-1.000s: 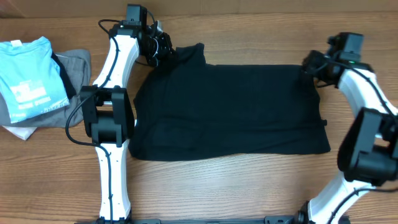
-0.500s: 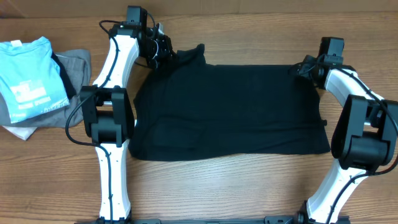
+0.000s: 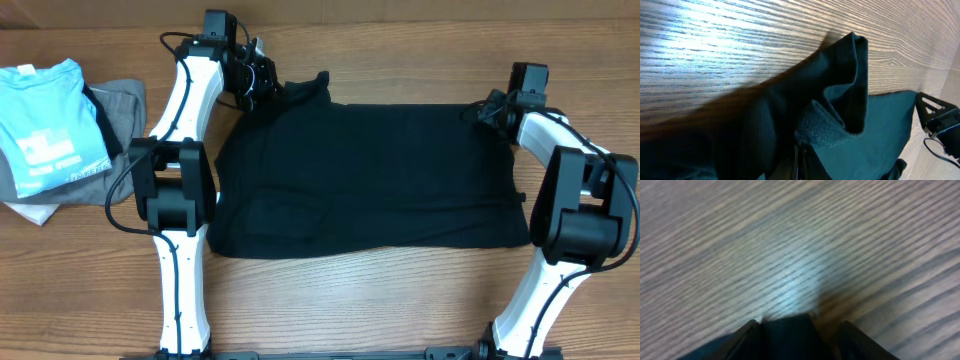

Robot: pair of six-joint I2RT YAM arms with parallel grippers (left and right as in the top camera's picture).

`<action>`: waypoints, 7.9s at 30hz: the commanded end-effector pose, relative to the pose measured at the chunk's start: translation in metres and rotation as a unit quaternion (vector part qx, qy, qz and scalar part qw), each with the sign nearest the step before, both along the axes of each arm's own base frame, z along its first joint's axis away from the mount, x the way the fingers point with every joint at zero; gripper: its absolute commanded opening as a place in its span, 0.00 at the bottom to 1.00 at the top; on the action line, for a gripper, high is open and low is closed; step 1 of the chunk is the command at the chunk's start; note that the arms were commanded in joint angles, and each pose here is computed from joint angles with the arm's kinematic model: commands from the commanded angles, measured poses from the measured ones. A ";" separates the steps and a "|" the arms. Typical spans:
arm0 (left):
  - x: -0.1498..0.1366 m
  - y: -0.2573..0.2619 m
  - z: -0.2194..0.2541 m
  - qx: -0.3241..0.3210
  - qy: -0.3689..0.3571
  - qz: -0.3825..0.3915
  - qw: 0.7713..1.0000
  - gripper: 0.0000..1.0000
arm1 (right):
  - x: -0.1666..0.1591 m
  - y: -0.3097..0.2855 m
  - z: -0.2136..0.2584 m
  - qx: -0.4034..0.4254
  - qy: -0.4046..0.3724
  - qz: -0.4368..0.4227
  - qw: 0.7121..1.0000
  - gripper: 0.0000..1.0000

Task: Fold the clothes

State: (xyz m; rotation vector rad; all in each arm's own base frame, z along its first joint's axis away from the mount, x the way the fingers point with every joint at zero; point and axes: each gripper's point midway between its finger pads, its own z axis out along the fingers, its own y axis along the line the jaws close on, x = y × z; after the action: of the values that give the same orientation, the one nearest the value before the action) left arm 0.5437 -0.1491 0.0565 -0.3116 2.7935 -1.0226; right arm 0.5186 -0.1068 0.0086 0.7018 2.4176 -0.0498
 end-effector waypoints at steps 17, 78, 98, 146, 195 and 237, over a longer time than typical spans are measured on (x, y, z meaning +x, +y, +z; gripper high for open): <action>0.004 0.000 0.005 0.010 -0.015 -0.008 1.000 0.04 | 0.001 -0.003 0.000 0.003 0.001 -0.013 1.000 0.04; -0.277 0.040 0.113 0.176 0.226 -0.106 0.952 0.04 | -0.204 0.007 0.094 0.063 0.450 -0.040 0.890 0.04; -0.381 -0.004 0.081 0.137 0.345 -0.212 0.904 0.04 | -0.209 0.008 0.076 0.064 0.457 -0.039 0.886 0.04; -0.230 0.094 0.027 0.208 0.180 0.108 0.955 0.12 | -0.209 0.008 0.076 0.064 0.459 -0.039 0.885 0.05; -0.243 0.103 0.028 0.241 0.186 0.068 0.950 0.10 | -0.279 -0.024 0.044 0.097 0.531 -0.136 0.831 0.04; -0.244 0.104 0.028 0.245 0.182 0.055 0.951 0.28 | -0.248 -0.017 0.005 0.222 0.313 0.033 0.923 0.86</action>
State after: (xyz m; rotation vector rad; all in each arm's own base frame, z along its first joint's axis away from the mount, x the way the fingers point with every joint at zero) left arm 0.2918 -0.0481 0.0729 -0.6793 3.2225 -0.2392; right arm 0.2783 -0.1279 0.0233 0.9266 3.0913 0.3650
